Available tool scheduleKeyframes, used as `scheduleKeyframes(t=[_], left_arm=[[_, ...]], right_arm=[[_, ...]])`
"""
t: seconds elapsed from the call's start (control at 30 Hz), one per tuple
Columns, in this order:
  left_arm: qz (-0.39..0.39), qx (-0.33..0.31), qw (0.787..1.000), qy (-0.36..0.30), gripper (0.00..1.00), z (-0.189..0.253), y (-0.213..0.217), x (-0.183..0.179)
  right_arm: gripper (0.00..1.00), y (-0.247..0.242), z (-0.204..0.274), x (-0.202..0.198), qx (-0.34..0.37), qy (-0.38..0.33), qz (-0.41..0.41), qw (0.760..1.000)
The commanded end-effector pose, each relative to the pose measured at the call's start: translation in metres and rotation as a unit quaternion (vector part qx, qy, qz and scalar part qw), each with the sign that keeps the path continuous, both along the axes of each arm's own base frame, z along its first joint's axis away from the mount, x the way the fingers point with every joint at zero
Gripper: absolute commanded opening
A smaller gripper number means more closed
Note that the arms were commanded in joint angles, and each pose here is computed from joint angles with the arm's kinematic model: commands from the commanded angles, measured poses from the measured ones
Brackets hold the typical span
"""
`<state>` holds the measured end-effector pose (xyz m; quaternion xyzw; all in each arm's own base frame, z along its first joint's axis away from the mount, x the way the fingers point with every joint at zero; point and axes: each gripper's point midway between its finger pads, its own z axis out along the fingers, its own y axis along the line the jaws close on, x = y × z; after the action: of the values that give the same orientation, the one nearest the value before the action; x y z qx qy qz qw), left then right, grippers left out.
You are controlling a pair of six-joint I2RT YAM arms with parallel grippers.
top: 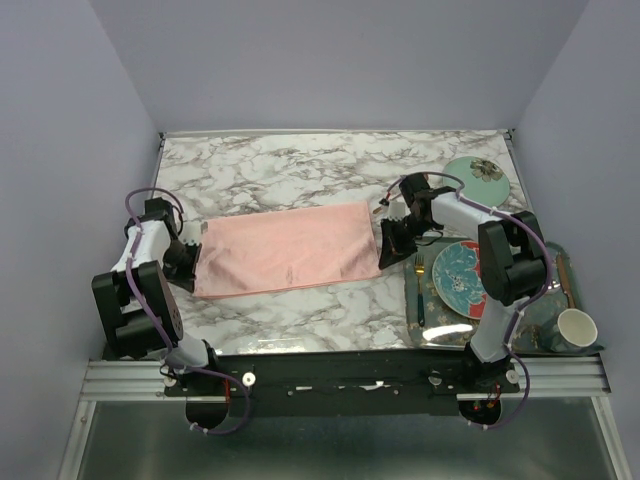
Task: Fold the napkin into a case and place the utensils inside
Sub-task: Fold and flatten the napkin at the center of the board.
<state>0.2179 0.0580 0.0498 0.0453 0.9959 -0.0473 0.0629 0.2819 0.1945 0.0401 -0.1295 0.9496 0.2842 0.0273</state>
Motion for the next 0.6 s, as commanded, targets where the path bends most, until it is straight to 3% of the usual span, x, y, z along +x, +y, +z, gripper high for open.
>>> scheduleKeyframes(t=[0.0, 0.07, 0.1, 0.17, 0.23, 0.3, 0.43, 0.57], left_arm=[[-0.014, 0.004, 1.000, -0.003, 0.16, 0.000, 0.002, 0.005], [-0.023, 0.003, 1.000, -0.016, 0.28, 0.007, 0.002, 0.009], [-0.025, 0.005, 0.999, -0.021, 0.40, 0.011, 0.003, 0.011], [-0.030, 0.013, 0.998, -0.052, 0.55, 0.026, 0.006, 0.022], [-0.035, 0.021, 0.995, -0.089, 0.61, 0.047, 0.009, 0.037], [-0.049, 0.023, 0.989, -0.139, 0.74, 0.072, 0.005, 0.050], [-0.081, 0.042, 0.957, -0.275, 0.96, 0.147, -0.009, 0.085], [-0.102, 0.041, 0.916, -0.385, 0.99, 0.208, -0.028, 0.116]], right_arm=[[0.25, 0.004, 0.011, -0.001, 0.010, 0.006, 0.019, 1.000], [0.38, 0.001, 0.023, -0.002, 0.007, 0.001, 0.028, 1.000], [0.50, 0.001, 0.031, 0.003, 0.009, -0.016, 0.040, 0.999], [0.61, -0.003, 0.043, -0.002, 0.004, -0.021, 0.061, 0.998], [0.73, -0.006, 0.062, 0.003, 0.002, -0.049, 0.085, 0.995], [0.85, -0.008, 0.084, 0.013, 0.005, -0.098, 0.107, 0.989], [1.00, 0.002, 0.159, 0.062, 0.024, -0.264, 0.127, 0.956], [1.00, 0.019, 0.236, 0.102, 0.064, -0.407, 0.113, 0.904]])
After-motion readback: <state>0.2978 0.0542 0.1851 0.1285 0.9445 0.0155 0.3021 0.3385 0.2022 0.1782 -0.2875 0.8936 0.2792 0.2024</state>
